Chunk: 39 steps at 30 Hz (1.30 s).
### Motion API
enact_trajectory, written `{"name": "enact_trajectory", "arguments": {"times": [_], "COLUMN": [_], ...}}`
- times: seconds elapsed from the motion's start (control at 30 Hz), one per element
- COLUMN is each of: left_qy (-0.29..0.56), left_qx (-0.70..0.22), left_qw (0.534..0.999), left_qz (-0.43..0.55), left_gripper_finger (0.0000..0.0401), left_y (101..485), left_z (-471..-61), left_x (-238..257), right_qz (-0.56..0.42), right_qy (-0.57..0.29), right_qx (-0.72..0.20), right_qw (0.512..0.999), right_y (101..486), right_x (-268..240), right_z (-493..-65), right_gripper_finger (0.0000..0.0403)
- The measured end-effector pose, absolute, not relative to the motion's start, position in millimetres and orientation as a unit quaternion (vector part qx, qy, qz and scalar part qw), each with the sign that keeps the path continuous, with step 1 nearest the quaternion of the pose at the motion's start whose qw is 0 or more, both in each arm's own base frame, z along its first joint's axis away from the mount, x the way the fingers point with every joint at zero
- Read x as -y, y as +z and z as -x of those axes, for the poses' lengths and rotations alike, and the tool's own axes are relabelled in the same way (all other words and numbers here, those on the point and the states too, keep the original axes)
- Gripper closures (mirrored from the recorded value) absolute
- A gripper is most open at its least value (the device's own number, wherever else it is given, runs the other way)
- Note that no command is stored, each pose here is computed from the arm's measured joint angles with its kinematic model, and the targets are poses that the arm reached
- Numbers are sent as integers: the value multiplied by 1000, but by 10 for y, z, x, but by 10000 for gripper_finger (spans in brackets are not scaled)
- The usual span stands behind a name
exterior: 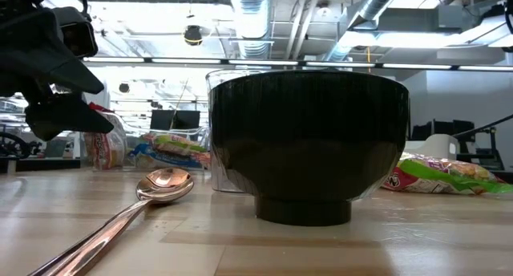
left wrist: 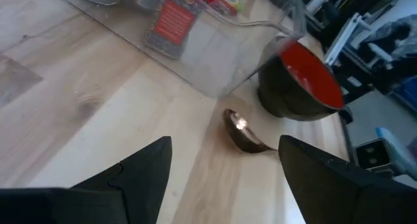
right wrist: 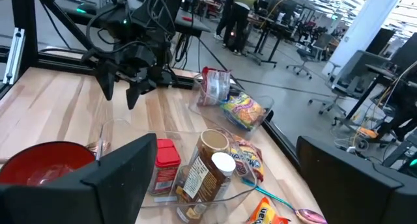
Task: Pick & Place Food Item
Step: Put the gold spoon into the white bin
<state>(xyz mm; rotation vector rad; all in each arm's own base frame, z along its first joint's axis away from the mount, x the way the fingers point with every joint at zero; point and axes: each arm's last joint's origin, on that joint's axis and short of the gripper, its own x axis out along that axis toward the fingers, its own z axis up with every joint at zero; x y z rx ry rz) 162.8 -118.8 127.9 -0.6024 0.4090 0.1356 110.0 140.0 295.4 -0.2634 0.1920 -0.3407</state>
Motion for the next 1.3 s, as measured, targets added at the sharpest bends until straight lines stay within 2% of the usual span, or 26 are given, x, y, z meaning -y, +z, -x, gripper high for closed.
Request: {"name": "enact_trajectory", "arguments": {"times": [0.13, 0.4, 0.8, 1.3], "left_qy": [43, 76, 56, 12], "left_qx": [-203, -234, -263, -228], "left_qw": [929, 927, 919, 927], "left_qz": [306, 282, 289, 297], "left_gripper_finger": [124, 124, 124, 124], "left_y": [1248, 1065, 938, 833], "left_z": [-1687, -1914, -2151, -2282], "left_x": [1235, 1280, 1262, 1297], "right_qz": [130, 128, 127, 125], "right_qy": [-168, -167, -159, -155], "right_qx": [-95, -95, -101, -104], "right_qw": [973, 973, 974, 974], "right_y": [2954, 2954, 2951, 2948], "right_x": [-1401, -1403, -1408, -1411], "right_z": [-1099, -1100, -1100, -1102], "right_gripper_finger": [42, 42, 42, 42]}}
